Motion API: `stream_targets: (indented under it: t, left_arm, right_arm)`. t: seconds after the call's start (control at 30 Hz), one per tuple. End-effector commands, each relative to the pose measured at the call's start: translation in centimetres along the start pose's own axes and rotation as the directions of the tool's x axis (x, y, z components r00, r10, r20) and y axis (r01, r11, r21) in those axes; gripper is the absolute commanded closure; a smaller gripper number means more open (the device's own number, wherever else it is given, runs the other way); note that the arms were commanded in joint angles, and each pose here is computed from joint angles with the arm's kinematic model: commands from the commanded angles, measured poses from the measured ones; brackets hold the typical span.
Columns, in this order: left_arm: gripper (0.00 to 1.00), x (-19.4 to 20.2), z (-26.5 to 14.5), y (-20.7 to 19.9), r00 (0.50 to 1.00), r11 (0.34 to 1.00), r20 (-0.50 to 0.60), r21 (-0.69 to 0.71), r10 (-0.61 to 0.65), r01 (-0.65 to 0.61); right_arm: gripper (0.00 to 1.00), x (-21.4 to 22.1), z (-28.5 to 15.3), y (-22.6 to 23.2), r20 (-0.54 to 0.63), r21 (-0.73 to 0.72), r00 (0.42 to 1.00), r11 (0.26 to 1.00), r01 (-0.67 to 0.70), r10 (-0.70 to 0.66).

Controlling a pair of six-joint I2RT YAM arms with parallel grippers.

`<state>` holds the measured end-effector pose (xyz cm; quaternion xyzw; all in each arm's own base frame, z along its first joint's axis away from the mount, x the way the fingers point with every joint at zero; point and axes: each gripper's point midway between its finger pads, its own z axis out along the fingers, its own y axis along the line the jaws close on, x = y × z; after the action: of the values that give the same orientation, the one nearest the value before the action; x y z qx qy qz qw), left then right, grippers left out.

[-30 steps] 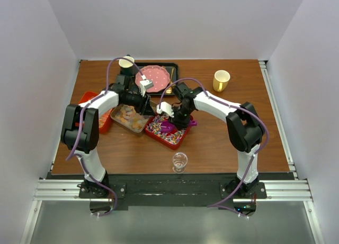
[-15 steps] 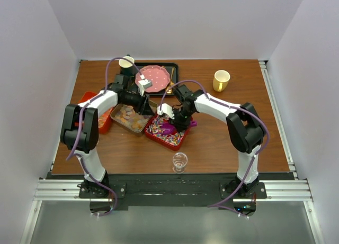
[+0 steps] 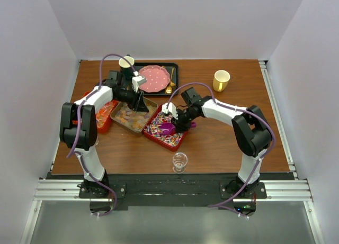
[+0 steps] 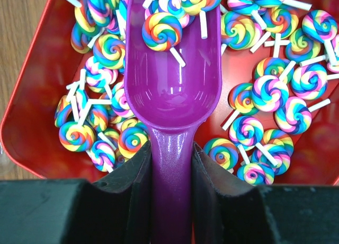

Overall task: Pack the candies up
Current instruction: Scoop the fake candies from the storage box.

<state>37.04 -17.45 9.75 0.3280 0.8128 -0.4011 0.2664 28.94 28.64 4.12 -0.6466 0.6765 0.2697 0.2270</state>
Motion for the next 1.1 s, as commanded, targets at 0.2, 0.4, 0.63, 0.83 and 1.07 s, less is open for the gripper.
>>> stream_targets:
  t: [0.2, 0.4, 0.63, 0.83, 1.07]
  left_arm:
    - [0.55, 0.1, -1.6, 0.8, 0.998, 0.998, -0.032, -0.046, 0.046, -0.047]
    - [0.55, -0.1, -2.8, 1.0, 0.997, 0.994, -0.045, -0.083, 0.062, -0.065]
    - [0.50, -1.2, -5.0, 1.9, 0.996, 0.986, -0.051, -0.148, 0.075, -0.082]
    - [0.48, -0.9, -7.0, 3.0, 0.995, 0.968, -0.068, -0.234, 0.077, -0.091]
    - [0.46, -0.8, -7.6, 2.9, 0.993, 0.956, -0.072, -0.271, 0.093, -0.110]
  right_arm:
    - [1.00, -3.9, -2.1, 0.2, 0.172, 0.026, 0.982, 0.997, 0.079, -0.082]
    - [1.00, -3.5, -2.6, 1.0, 0.188, 0.021, 0.979, 0.997, 0.072, -0.075]
    - [1.00, -3.6, -4.3, 1.2, 0.242, 0.046, 0.968, 0.997, 0.058, -0.067]
    - [1.00, -7.3, -9.4, 0.8, 0.407, 0.170, 0.909, 0.985, 0.023, -0.091]
    - [1.00, -8.9, -11.2, 0.3, 0.510, 0.248, 0.858, 0.965, -0.081, -0.059]
